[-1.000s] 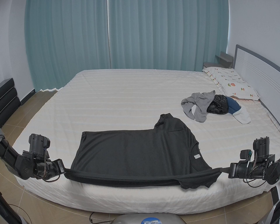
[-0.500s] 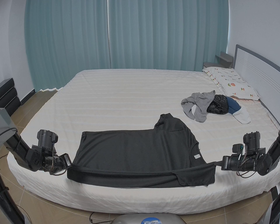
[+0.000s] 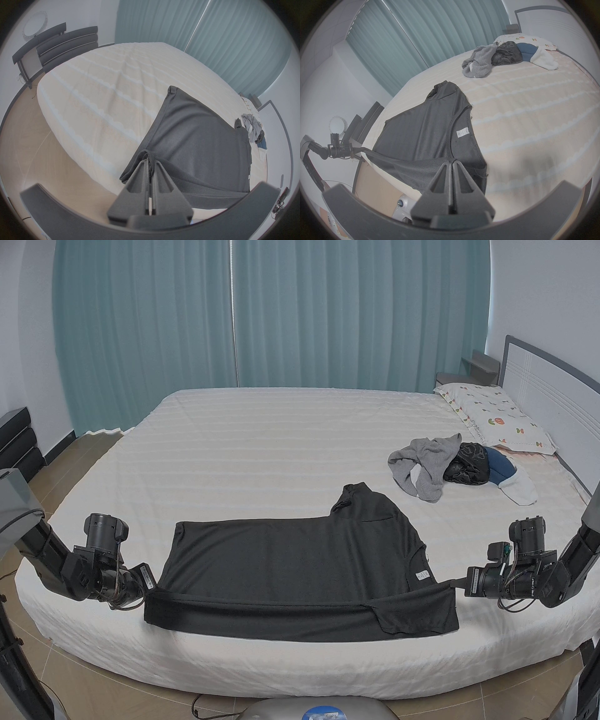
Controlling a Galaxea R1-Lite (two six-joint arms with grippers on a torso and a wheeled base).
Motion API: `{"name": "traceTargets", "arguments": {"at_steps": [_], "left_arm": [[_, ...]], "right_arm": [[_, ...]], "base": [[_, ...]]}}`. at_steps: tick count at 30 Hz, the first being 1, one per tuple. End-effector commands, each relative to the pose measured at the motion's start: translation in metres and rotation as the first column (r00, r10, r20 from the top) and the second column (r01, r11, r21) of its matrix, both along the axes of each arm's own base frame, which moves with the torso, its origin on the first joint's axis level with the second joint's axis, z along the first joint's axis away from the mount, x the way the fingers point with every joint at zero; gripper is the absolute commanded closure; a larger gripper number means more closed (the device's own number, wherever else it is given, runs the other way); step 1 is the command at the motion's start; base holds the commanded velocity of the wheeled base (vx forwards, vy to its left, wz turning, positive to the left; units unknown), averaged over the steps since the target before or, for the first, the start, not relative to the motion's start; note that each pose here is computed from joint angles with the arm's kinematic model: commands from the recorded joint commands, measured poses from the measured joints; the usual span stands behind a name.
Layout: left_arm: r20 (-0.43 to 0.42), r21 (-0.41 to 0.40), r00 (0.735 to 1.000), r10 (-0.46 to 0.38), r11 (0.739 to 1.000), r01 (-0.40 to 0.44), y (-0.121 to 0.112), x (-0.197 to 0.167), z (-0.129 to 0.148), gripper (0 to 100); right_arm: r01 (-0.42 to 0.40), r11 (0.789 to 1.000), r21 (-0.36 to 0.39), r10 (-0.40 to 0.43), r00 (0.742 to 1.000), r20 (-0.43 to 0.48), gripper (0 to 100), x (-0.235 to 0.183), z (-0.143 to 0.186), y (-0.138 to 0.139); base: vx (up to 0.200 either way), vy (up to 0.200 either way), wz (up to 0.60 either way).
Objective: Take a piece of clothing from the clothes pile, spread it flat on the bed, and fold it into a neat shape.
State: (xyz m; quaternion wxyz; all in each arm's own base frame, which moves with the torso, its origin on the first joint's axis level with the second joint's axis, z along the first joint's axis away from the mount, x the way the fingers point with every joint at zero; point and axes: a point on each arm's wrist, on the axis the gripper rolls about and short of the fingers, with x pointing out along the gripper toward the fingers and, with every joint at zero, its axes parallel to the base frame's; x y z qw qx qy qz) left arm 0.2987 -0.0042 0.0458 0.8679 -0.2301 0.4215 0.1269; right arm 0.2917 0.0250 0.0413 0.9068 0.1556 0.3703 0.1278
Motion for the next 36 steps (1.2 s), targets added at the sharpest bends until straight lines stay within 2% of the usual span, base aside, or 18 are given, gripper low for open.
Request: {"name": "traceTargets", "arguments": {"at_steps": [1,8,18,26,29,36], "left_arm": [[0.039,0.001,0.999,0.003,1.0,-0.003,0.001,-0.005,0.013,100],[0.016,-0.002,1.0,0.002,1.0,-0.002,0.001,-0.011,0.017,100],[-0.018,-0.004,1.0,-0.009,1.0,0.008,-0.001,-0.003,0.003,100],[-0.05,-0.026,0.999,0.004,1.0,-0.006,-0.001,0.02,-0.017,100],[-0.046,-0.048,0.999,0.029,0.998,-0.031,-0.001,0.028,-0.02,100],[-0.046,-0.062,0.998,0.03,0.998,-0.033,-0.002,0.036,-0.025,100]], "right_arm": [[-0.001,1.0,0.001,0.001,1.0,0.016,100,-0.002,0.005,0.0],[-0.008,1.0,0.002,0.008,1.0,0.03,100,-0.006,0.01,0.002],[-0.012,1.0,-0.002,0.012,1.0,0.009,100,0.003,0.001,0.004],[-0.007,1.0,-0.015,0.007,1.0,0.01,100,0.03,-0.012,0.009],[0.005,1.0,-0.029,-0.004,1.0,0.01,100,0.039,-0.018,0.01],[-0.002,1.0,-0.031,0.002,1.0,-0.007,100,0.051,-0.032,0.014]], "base": [[0.0,0.0,0.0],[0.0,0.0,0.0],[0.0,0.0,0.0],[0.0,0.0,0.0],[0.0,0.0,0.0],[0.0,0.0,0.0]]}}
